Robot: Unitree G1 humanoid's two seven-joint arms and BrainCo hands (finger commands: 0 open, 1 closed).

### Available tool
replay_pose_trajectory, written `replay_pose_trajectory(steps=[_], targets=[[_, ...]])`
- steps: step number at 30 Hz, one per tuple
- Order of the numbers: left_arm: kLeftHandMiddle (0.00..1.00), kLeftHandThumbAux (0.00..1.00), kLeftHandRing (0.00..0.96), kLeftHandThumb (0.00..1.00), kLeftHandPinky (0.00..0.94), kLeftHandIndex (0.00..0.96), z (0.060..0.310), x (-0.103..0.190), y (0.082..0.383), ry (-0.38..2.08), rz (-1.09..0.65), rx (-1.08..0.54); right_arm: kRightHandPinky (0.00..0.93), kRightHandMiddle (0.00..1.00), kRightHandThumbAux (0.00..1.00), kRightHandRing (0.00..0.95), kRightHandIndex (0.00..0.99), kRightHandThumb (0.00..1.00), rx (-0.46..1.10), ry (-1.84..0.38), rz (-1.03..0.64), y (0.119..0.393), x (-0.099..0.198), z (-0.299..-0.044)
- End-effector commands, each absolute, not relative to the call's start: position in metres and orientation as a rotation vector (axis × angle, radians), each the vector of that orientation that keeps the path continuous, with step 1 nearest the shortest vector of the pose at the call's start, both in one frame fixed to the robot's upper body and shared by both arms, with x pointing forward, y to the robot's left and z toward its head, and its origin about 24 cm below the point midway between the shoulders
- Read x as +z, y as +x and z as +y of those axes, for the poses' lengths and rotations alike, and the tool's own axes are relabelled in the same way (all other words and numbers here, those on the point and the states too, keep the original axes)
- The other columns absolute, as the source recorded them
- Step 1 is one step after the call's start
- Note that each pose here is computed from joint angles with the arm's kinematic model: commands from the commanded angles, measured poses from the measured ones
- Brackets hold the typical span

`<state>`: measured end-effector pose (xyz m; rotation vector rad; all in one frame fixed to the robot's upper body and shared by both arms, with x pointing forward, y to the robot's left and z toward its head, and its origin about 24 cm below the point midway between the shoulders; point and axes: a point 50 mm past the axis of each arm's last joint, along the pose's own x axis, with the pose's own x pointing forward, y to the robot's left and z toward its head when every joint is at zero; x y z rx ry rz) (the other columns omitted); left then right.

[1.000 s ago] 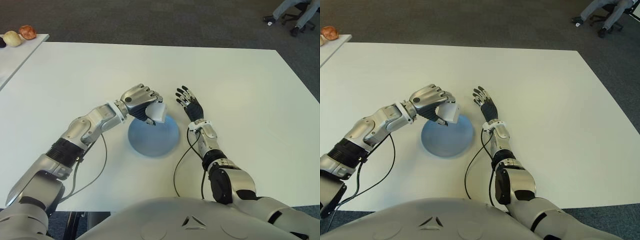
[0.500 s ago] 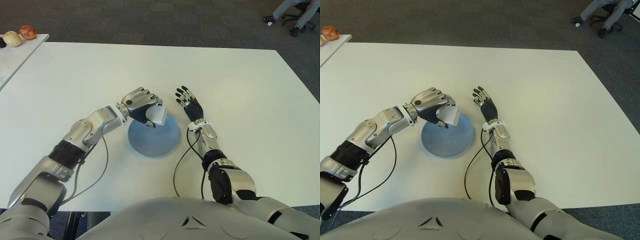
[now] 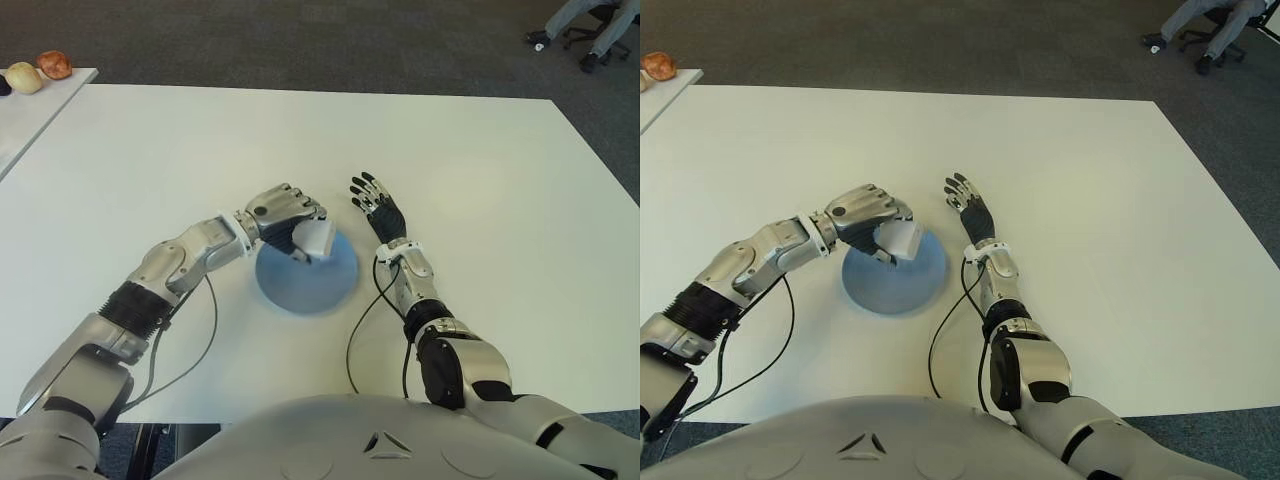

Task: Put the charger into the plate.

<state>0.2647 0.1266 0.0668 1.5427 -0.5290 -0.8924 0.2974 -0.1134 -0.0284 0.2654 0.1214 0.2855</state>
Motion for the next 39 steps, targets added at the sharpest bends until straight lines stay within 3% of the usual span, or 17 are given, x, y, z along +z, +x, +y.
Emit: replay_pose_trajectory(steps=[1, 5, 14, 39], targets=[[0.036, 0.304, 0.045, 0.274, 0.048, 0.030, 0.129, 0.079, 0.255, 1.644, -0.517, -0.993, 0.035, 0.145, 0.634, 0.098, 0.095, 0.000, 0.269, 0.309, 0.297, 0.267, -0.064, -0.114], [0.007, 0.220, 0.009, 0.205, 0.010, 0.006, 0.126, 0.092, 0.254, 1.648, -0.519, -0.992, 0.038, 0.131, 0.649, 0.085, 0.088, 0.000, 0.273, 0.315, 0.299, 0.267, -0.065, -0.115], [0.000, 0.163, 0.000, 0.178, 0.000, 0.000, 0.125, 0.100, 0.256, 1.665, -0.501, -0.986, 0.026, 0.118, 0.669, 0.072, 0.077, 0.000, 0.269, 0.312, 0.305, 0.267, -0.065, -0.115], [0.000, 0.173, 0.000, 0.155, 0.000, 0.000, 0.124, 0.105, 0.254, 1.645, -0.565, -0.945, 0.038, 0.111, 0.657, 0.065, 0.081, 0.000, 0.270, 0.310, 0.298, 0.267, -0.064, -0.116]])
